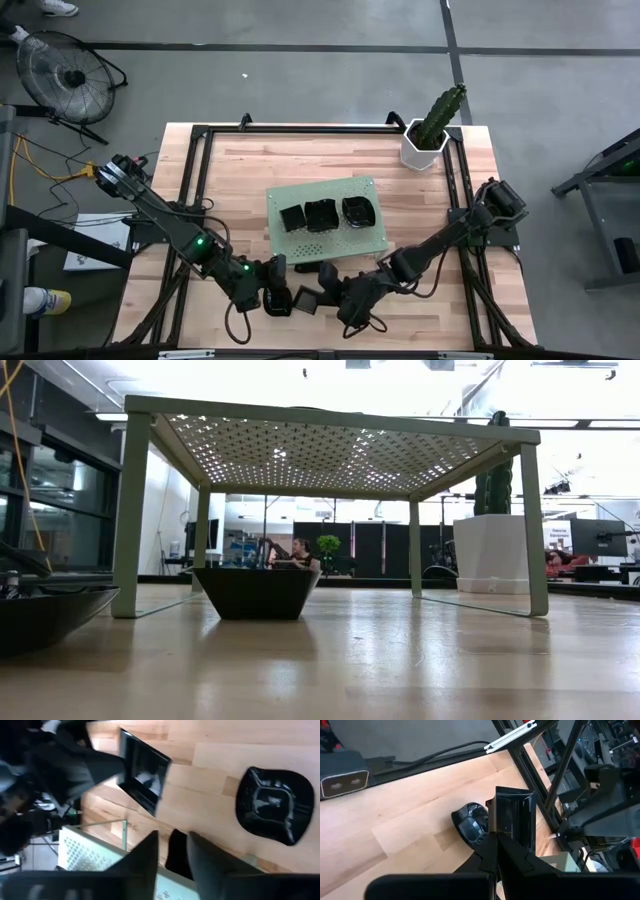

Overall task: Pick & Place Mini shaped plates
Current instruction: Stack the black square shaped plate on top of the black square shaped plate on the shelf

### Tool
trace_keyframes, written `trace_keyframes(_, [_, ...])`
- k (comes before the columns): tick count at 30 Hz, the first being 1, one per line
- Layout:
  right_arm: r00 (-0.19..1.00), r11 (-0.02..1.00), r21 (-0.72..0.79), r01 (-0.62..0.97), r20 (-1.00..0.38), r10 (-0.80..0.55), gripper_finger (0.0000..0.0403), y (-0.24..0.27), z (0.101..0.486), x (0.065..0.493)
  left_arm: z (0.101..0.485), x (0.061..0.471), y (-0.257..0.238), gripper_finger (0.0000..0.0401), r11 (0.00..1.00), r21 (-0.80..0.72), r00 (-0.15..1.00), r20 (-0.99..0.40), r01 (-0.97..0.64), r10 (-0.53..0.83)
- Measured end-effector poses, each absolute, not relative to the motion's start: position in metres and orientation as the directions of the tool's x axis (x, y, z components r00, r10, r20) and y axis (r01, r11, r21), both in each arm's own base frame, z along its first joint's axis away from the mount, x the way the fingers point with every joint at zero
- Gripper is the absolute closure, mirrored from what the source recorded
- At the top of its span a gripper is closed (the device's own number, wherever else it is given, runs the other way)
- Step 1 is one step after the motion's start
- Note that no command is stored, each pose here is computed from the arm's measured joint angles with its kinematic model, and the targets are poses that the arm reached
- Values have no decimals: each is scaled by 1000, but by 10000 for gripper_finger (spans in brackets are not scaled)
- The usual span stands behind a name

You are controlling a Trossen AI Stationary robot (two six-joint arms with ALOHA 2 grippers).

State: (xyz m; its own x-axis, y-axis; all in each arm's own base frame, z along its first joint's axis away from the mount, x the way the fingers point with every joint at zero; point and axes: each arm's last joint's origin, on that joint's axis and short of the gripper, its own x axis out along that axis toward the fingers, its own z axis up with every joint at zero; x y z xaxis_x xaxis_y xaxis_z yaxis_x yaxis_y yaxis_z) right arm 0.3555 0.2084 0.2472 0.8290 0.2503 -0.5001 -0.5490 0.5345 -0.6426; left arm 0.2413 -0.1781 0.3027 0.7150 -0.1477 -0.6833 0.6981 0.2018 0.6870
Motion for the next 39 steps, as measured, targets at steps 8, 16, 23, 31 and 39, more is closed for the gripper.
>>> trace_keyframes(8, [842,434,-722,-538,-487,233,403,207,248,357,299,248,-184,209,153,710,726,-666,687,-173])
trace_keyframes(16, [843,383,-750,-538,-483,239,403,204,249,359,279,259,-193,204,72,694,695,-700,716,-163])
trace_keyframes(23, [837,366,-753,-547,-484,256,403,203,249,360,278,264,-196,203,61,726,724,-671,685,-158])
trace_keyframes(31, [837,368,-752,-547,-484,256,403,203,249,360,279,265,-197,235,26,733,727,-668,679,-158])
trace_keyframes(39, [837,369,-751,-547,-484,255,403,203,249,360,279,265,-197,318,10,738,729,-665,675,-163])
